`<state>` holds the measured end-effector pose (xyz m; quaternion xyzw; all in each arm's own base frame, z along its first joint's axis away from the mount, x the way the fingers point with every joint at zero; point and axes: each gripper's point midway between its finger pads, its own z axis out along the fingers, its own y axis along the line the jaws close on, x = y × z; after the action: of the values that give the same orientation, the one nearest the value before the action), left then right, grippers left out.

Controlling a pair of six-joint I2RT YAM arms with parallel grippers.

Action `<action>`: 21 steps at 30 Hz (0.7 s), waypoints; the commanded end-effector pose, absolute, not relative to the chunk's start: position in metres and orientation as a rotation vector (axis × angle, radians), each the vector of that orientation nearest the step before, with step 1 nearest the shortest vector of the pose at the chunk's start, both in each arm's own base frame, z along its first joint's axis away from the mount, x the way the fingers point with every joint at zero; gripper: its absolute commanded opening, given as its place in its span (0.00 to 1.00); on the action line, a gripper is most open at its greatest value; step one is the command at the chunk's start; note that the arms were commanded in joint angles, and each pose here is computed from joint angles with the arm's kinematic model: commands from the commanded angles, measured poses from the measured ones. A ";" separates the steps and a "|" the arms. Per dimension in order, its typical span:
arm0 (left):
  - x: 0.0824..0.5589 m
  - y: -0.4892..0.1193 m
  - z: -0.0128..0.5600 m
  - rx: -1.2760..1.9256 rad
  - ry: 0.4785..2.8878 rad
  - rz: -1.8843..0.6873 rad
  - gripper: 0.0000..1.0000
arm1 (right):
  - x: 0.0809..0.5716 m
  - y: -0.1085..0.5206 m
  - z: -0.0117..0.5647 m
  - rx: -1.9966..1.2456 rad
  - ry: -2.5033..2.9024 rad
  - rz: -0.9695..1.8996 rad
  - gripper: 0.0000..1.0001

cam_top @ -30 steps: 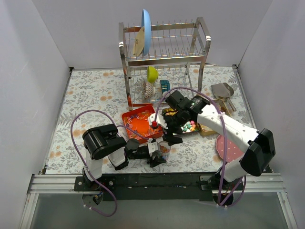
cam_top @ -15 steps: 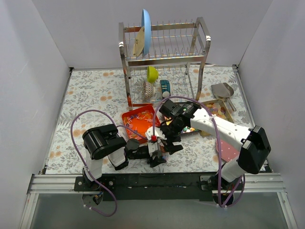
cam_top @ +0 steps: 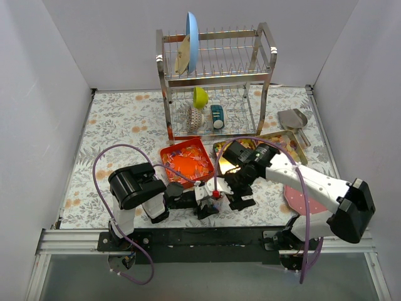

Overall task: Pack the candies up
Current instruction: Screw the bottle lid onto the packing bottle.

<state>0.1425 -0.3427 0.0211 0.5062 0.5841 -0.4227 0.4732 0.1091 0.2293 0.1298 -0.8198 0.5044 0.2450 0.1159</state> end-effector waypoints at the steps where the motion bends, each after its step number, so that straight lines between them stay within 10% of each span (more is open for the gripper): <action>1: 0.157 -0.339 0.025 1.156 1.447 -1.005 0.00 | 0.075 0.186 0.125 -2.444 1.592 0.747 0.84; 21: 0.150 -0.341 0.026 1.188 1.440 -1.039 0.00 | 0.136 0.292 0.152 -2.295 1.350 0.829 0.85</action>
<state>0.1481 -0.3424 0.0219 0.5009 0.5876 -0.4210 0.4760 0.1496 0.2844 0.1440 -0.7866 0.5274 0.2712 0.1718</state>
